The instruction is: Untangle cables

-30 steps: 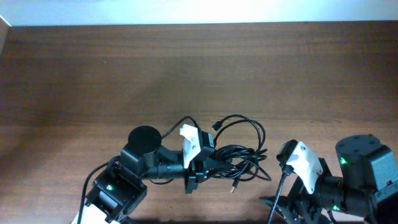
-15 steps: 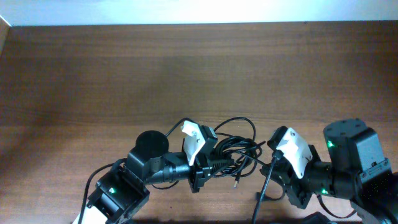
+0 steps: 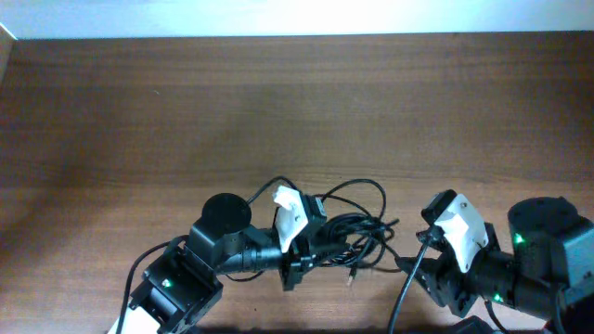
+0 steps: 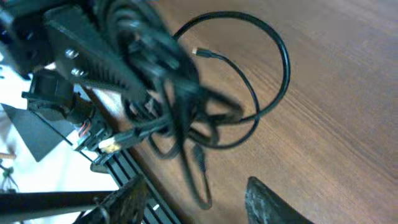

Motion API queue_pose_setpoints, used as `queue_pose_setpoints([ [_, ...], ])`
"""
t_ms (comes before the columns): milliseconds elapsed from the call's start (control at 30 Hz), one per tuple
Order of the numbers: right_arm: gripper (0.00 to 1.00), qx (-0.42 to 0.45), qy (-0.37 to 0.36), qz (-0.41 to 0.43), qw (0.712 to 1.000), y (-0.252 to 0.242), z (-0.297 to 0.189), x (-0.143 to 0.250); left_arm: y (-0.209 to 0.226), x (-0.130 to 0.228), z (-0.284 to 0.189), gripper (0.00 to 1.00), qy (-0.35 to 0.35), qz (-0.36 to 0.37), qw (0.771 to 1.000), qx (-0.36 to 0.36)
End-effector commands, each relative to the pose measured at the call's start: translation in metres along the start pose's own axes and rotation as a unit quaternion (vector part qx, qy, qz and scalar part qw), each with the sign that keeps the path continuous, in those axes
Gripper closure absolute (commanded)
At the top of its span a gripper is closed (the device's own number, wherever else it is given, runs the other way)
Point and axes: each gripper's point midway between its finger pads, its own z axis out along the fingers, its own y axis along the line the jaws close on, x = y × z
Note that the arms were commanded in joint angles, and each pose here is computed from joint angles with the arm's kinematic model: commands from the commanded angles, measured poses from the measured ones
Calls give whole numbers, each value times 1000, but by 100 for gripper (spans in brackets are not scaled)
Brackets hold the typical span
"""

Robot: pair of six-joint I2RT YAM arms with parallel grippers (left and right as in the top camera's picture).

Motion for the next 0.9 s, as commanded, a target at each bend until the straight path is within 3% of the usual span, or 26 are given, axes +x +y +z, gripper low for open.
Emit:
queue_pose_setpoints([
  [0, 51, 6, -10, -5, 1000, -2, -1, -4, -22, -6, -3, 100, -8, 48, 997, 57],
  [100, 52, 4, -17, -8, 1000, -1, -1, -8, -35, -13, -6, 100, -21, 74, 993, 94],
  [200, 66, -9, -21, -9, 1000, 3, -1, -10, -42, -18, -7, 100, -30, 87, 990, 110],
  [400, 75, -73, -33, -21, 997, 25, -3, -14, -39, -23, -4, 100, -39, 90, 989, 111],
  [500, 96, -74, -31, -21, 997, 25, -3, -13, -33, -24, 3, 100, -37, 78, 990, 111],
  [533, 96, -74, -30, -20, 997, 26, -3, -12, -32, -24, 4, 100, -37, 77, 990, 109],
  [667, 96, -71, -18, -14, 997, 24, -3, -6, 4, -27, 8, 100, -44, -37, 998, 8],
  [767, 96, -67, -15, -13, 998, 23, -2, -5, 50, -11, 3, 100, -45, -191, 973, -117],
  [867, 96, -50, -9, -6, 999, 18, -2, -2, 56, -7, 2, 100, -46, -218, 965, -134],
])
